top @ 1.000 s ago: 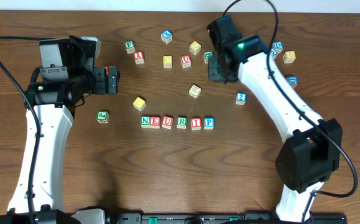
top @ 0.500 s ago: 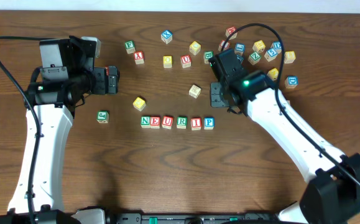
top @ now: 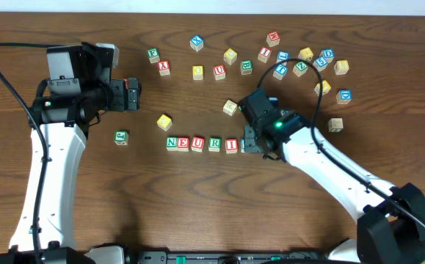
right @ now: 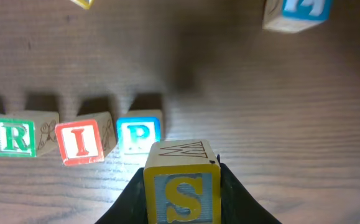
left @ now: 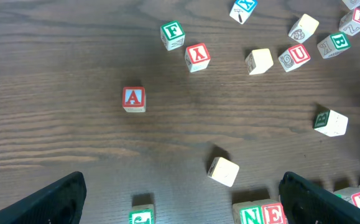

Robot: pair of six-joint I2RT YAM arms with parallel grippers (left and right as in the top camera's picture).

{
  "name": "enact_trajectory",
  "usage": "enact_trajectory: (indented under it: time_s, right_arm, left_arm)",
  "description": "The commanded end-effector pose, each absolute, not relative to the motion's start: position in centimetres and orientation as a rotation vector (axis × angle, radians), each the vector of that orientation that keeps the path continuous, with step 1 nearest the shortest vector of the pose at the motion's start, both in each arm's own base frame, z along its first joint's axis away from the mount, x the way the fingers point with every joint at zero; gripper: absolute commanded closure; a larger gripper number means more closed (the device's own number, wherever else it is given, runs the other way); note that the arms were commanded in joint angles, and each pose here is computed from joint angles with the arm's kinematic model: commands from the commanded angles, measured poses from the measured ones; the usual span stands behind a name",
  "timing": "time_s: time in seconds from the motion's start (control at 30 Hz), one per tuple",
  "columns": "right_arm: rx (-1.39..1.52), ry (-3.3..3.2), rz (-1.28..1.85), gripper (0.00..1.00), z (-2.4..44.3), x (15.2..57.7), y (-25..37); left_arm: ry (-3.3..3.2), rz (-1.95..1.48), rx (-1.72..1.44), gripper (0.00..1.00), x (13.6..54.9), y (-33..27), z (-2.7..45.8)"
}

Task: Spell out NEURIPS
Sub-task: 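Lift the yellow S block and carry it toward the P block, then lower the yellow S block to the right of the blue P block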

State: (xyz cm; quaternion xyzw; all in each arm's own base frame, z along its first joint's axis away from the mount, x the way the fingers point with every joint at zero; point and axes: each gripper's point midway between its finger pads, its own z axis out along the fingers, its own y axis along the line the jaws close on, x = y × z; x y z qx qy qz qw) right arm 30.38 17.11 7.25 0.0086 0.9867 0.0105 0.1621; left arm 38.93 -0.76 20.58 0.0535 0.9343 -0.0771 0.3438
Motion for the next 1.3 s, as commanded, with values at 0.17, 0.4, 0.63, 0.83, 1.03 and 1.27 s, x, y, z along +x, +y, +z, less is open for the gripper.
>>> enact_trajectory:
  time_s: [0.17,0.4,0.63,0.83,1.03,1.27]
  right_arm:
    - [0.119,2.815,0.022,0.93,6.1,29.2,16.5]
    - [0.127,2.824,0.013,0.93,5.5,28.9,16.2]
    - [0.136,2.805,0.0,0.93,5.6,29.2,16.1]
    - [0.138,2.791,0.003,0.93,5.7,29.5,16.2]
    - [0.144,2.777,0.016,0.92,5.8,29.9,16.3]
    - [0.146,2.769,0.018,0.93,5.6,30.1,16.4]
  left_arm:
    - [2.4,-0.209,0.142,0.02,39.2,-0.8,21.7]
    - [2.4,-0.209,0.142,0.02,39.2,-0.8,21.7]
    - [2.4,-0.209,0.142,0.02,39.2,-0.8,21.7]
    - [2.4,-0.209,0.142,0.02,39.2,-0.8,21.7]
    - [2.4,-0.209,0.142,0.02,39.2,-0.8,21.7]
    - [2.4,-0.209,0.142,0.02,39.2,-0.8,21.7]
